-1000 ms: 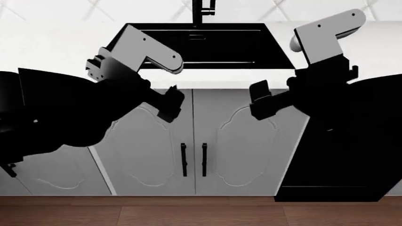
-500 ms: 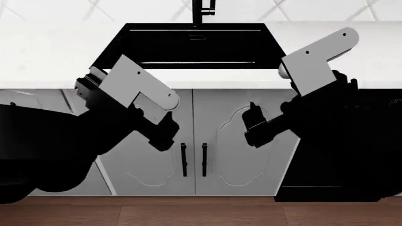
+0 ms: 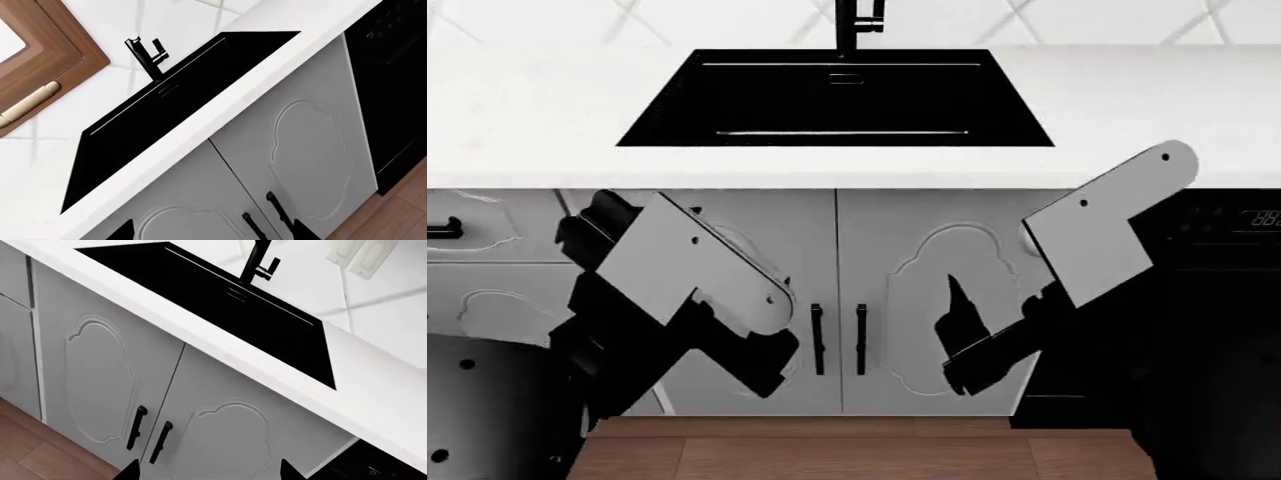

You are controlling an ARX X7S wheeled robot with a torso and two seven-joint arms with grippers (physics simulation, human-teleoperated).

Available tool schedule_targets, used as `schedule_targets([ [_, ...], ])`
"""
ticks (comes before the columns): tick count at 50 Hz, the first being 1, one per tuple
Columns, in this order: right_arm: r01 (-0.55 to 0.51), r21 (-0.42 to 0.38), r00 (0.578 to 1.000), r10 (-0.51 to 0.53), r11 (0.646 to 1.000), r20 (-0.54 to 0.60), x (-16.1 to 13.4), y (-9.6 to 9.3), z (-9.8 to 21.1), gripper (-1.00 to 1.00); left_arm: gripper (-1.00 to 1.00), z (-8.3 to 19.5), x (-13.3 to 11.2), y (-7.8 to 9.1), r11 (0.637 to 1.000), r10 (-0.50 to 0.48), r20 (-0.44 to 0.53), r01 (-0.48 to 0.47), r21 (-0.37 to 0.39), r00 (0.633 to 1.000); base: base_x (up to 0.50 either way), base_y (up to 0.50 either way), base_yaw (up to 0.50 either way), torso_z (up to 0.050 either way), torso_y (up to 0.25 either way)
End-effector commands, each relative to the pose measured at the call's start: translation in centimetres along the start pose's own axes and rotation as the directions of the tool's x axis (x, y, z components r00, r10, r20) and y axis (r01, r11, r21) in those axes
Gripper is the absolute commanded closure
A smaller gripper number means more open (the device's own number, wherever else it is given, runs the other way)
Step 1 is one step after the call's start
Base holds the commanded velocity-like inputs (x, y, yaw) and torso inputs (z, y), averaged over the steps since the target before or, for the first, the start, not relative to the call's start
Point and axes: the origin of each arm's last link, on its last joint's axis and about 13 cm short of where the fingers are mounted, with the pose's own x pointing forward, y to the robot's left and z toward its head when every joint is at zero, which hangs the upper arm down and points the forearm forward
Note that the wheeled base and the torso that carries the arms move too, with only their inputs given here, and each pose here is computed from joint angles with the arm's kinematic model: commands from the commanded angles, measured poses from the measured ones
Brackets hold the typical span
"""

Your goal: Pick and place the shaker into the drawer. Then close the cabinet.

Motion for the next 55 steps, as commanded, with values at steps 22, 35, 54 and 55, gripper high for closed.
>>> schedule_targets([
  [22,-0.063,-0.015,0.996,0.064,0.998,0.056,-3.0,1.5,-1.4,-1.00,-1.00,0.1,-3.7,-1.1,0.999,0.006,0.067,-0.009,0.046,0.998,0.09,0.00,0.00,0.000,0.000],
  [35,-0.083,-0.014,0.995,0.083,0.996,0.058,-3.2,1.8,-1.5,-1.00,-1.00,0.1,-3.7,-1.2,0.999,0.002,0.068,-0.005,0.047,0.998,0.50,0.00,0.00,0.000,0.002],
  [54,-0.091,-0.015,0.994,0.092,0.996,0.058,-3.3,2.1,-1.8,-1.00,-1.00,0.0,-4.0,-1.6,0.999,-0.004,0.073,0.001,0.045,0.997,0.50,0.00,0.00,0.000,0.001],
  [55,-0.092,-0.015,0.994,0.092,0.996,0.058,-3.3,2.1,-1.8,-1.00,-1.00,0.0,-4.0,-1.6,0.999,-0.004,0.073,0.001,0.044,0.997,0.50,0.00,0.00,0.000,0.000],
])
